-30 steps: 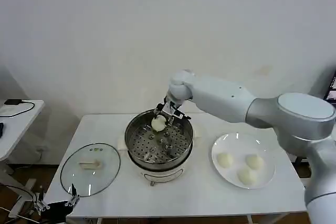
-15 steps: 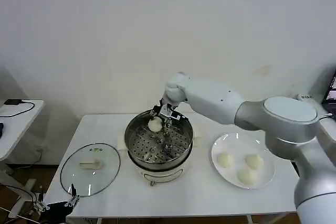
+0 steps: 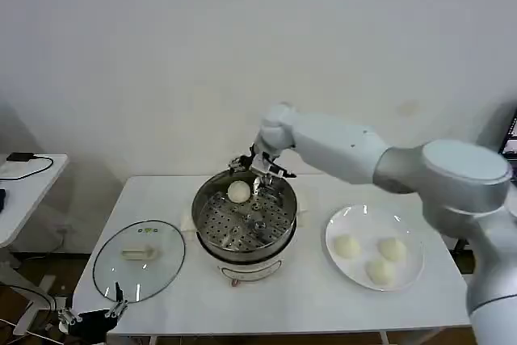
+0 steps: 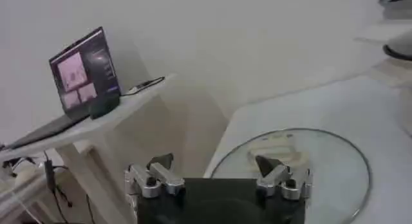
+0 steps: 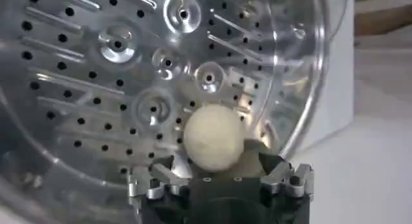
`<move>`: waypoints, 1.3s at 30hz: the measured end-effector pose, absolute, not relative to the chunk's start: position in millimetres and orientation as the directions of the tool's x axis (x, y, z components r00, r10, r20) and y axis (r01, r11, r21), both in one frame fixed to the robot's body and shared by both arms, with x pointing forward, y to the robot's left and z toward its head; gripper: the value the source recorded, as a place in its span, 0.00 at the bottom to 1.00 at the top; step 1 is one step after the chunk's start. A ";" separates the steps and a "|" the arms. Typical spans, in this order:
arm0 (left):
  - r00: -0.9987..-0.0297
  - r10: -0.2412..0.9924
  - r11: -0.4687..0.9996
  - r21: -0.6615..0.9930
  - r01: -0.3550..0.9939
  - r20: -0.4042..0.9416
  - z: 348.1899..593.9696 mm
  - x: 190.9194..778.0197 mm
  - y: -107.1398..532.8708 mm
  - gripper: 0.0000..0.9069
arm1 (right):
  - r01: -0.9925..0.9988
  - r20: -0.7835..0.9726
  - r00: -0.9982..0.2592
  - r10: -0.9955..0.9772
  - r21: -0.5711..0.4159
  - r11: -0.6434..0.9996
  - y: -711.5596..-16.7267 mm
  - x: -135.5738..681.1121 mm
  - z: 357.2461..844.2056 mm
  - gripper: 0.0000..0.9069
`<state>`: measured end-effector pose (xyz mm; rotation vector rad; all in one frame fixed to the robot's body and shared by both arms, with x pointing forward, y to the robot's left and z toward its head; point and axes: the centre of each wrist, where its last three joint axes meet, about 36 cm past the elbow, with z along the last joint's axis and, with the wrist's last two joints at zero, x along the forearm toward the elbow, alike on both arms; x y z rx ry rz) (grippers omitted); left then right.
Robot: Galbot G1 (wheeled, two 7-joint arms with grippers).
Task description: Take steamed baozi put them in steamer then cover it.
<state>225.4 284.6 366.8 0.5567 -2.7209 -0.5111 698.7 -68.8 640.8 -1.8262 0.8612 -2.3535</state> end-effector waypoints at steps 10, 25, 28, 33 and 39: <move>-0.897 -0.373 0.880 0.396 -0.262 0.236 376.7 236.4 289.5 1.00 | -0.530 0.875 -0.425 -0.232 -0.448 -0.720 -176.6 670.5 682.3 1.00; -0.917 -0.307 0.895 0.406 -0.187 0.255 377.3 246.0 285.3 1.00 | -0.872 0.932 -0.347 -0.104 -0.362 -0.330 -317.8 610.9 613.3 1.00; -0.917 -0.302 0.896 0.406 -0.180 0.261 376.1 245.1 282.9 1.00 | -0.902 0.943 -0.316 -0.108 -0.334 -0.275 -326.9 603.4 593.2 1.00; -0.915 -0.303 0.895 0.410 -0.177 0.267 374.8 242.2 280.4 1.00 | -0.932 0.955 -0.271 -0.119 -0.291 -0.215 -334.2 598.3 563.3 1.00; -0.911 -0.314 0.891 0.416 -0.184 0.268 373.9 237.6 281.0 1.00 | -0.952 0.968 -0.221 -0.118 -0.240 -0.187 -336.9 601.2 532.7 1.00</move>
